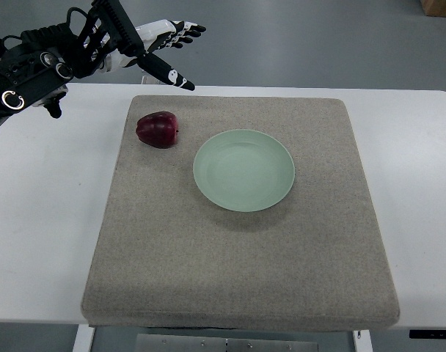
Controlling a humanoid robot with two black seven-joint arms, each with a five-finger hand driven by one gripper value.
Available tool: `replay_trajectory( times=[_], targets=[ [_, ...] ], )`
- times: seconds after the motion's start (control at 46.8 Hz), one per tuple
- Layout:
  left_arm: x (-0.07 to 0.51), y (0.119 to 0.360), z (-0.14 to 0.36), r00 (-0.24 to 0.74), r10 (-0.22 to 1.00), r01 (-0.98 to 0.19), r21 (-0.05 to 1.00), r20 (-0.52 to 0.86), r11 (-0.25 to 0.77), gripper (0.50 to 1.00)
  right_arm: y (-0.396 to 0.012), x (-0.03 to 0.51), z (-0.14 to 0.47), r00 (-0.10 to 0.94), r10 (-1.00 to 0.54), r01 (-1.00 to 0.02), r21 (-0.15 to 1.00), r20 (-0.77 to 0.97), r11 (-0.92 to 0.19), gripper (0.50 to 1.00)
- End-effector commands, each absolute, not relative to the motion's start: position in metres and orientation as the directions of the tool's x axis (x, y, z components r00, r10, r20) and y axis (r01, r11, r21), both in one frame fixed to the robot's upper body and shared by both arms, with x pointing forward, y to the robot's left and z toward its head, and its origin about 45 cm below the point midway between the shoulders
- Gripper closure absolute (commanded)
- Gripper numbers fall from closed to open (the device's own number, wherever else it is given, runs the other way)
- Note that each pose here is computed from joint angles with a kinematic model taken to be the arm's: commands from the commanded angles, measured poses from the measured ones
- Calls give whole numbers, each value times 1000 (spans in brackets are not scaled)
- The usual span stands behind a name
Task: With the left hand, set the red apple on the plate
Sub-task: 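Lower the left hand down beside the red apple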
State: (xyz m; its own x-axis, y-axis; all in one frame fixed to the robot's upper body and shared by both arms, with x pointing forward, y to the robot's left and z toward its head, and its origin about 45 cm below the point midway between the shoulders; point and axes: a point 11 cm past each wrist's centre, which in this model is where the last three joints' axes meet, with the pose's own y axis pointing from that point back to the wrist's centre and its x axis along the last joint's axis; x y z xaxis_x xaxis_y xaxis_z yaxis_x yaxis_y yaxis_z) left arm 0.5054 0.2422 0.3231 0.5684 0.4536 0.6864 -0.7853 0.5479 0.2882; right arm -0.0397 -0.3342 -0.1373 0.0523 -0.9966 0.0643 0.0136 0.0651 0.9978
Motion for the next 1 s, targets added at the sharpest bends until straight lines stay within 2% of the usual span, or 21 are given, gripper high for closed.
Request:
replay_trajectory(
  times=[0.0, 0.278, 0.385, 0.577, 0.726, 0.983],
  targets=[
    [505, 248, 324, 573, 367, -777, 343, 733, 528, 525, -334, -40, -137, 52, -997, 14, 998, 64, 65, 536],
    [501, 254, 311, 558, 81, -747, 457, 826, 484, 525, -334, -40, -137, 52, -997, 14, 998, 64, 65, 536],
    [498, 252, 306, 562, 14, -729, 487, 827, 481, 525, -334, -40, -137, 52, -997, 14, 998, 64, 65, 536],
    [487, 237, 303, 597, -30, -674, 522, 802, 522, 519, -334, -40, -137, 52, -997, 14, 998, 64, 65, 536],
    [484, 242, 302, 640, -46, -644, 568, 767, 513, 519, -334, -40, -137, 52, -997, 14, 998, 64, 65, 536],
    [483, 256, 296, 647, -56, -650, 588, 761, 482, 516, -334, -40, -137, 52, -997, 14, 998, 64, 65, 536]
  ],
)
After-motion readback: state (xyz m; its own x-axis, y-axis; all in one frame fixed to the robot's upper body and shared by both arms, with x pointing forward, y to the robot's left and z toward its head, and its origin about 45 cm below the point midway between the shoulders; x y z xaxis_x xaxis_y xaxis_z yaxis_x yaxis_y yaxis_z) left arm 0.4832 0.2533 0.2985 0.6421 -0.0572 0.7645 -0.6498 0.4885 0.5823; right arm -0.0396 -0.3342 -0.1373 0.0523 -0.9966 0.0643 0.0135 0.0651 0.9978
